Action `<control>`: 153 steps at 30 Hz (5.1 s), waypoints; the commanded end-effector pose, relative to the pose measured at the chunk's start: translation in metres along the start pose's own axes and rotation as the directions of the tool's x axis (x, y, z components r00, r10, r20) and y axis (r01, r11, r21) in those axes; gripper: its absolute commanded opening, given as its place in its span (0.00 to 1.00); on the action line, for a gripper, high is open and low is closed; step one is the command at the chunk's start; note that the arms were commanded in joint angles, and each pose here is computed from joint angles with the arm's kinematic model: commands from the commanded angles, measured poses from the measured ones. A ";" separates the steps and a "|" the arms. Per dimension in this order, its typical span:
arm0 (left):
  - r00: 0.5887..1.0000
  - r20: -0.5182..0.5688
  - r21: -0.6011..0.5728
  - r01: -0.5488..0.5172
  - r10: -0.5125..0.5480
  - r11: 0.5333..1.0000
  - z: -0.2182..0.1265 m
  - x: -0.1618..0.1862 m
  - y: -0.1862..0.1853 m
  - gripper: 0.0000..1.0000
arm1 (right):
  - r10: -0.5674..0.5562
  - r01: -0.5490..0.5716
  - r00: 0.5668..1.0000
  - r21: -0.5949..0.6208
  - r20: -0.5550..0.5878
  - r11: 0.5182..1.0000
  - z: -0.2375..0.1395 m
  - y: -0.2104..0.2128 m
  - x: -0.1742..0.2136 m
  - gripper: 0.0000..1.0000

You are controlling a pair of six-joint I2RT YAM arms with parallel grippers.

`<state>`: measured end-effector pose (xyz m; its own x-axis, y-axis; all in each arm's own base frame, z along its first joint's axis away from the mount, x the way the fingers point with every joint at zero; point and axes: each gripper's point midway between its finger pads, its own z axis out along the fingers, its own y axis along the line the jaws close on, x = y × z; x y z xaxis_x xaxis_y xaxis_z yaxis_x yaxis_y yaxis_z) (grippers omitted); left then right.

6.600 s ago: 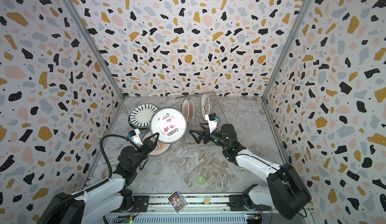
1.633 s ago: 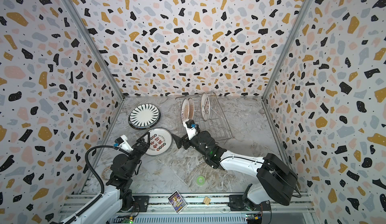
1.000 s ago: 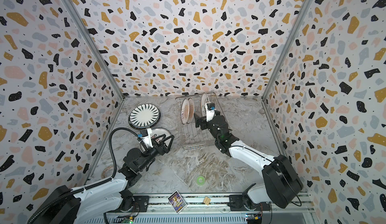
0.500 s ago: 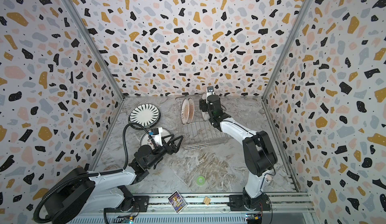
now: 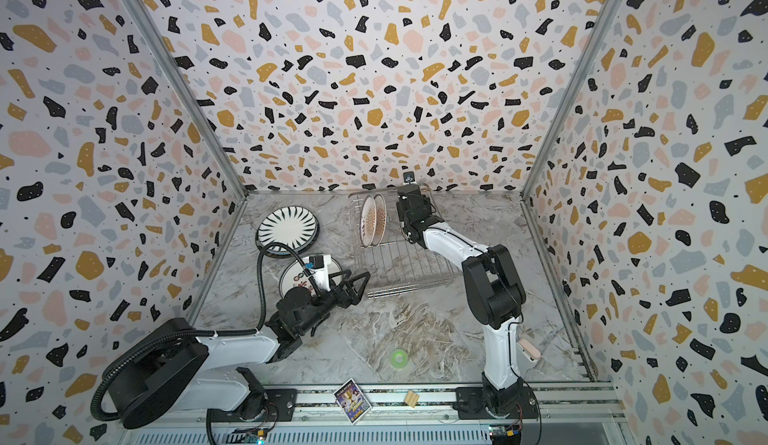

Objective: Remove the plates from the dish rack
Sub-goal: 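Insert the right gripper beside the next red-lettered plate and close on its rim, then lift the red-lettered plate up out of the rack with the right gripper, then grasp the red-lettered plate's rim with the left gripper while the right holds it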

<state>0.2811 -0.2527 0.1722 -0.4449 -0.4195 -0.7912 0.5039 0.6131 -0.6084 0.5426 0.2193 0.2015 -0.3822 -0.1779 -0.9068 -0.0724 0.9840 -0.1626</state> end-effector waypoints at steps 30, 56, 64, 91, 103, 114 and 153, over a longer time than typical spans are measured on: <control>0.988 0.149 -0.122 -0.021 0.039 0.992 -0.023 -0.039 0.008 1.00 | -0.119 0.082 0.986 0.281 0.120 0.956 -0.050 -0.008 -0.049 0.07; 0.990 0.143 -0.068 -0.002 0.011 0.998 -0.022 -0.037 0.000 1.00 | -0.176 0.048 0.932 0.374 0.317 0.926 -0.134 -0.027 -0.086 0.03; 0.989 0.145 -0.050 0.017 -0.010 0.999 -0.024 -0.037 -0.002 1.00 | -0.152 0.008 0.915 0.359 0.375 0.933 -0.172 -0.035 -0.091 0.03; 0.994 0.106 0.123 -0.042 0.029 0.992 -0.033 -0.034 -0.036 1.00 | 0.306 -0.082 0.876 -0.510 0.373 0.856 -0.254 -0.020 -0.048 0.02; 0.989 0.149 0.167 -0.002 -0.023 0.986 -0.046 -0.039 -0.040 1.00 | 0.385 0.021 0.861 -0.778 0.333 0.627 -0.301 0.013 -0.040 0.02; 0.979 0.179 0.257 0.046 -0.094 0.965 -0.061 -0.045 -0.052 0.75 | 0.385 0.115 0.870 -0.888 0.306 0.446 -0.329 0.034 -0.036 0.02; 0.971 0.205 0.238 0.075 -0.126 0.968 -0.061 -0.052 -0.050 0.00 | 0.337 0.049 0.922 -0.922 0.189 0.383 -0.297 0.062 -0.014 0.25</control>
<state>0.2329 -0.2255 0.2198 -0.4159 -0.5711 -0.7077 0.5953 0.4174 -0.6866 0.2682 0.2819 0.2953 -0.2651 0.1302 -0.9554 -0.8846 0.3614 0.2947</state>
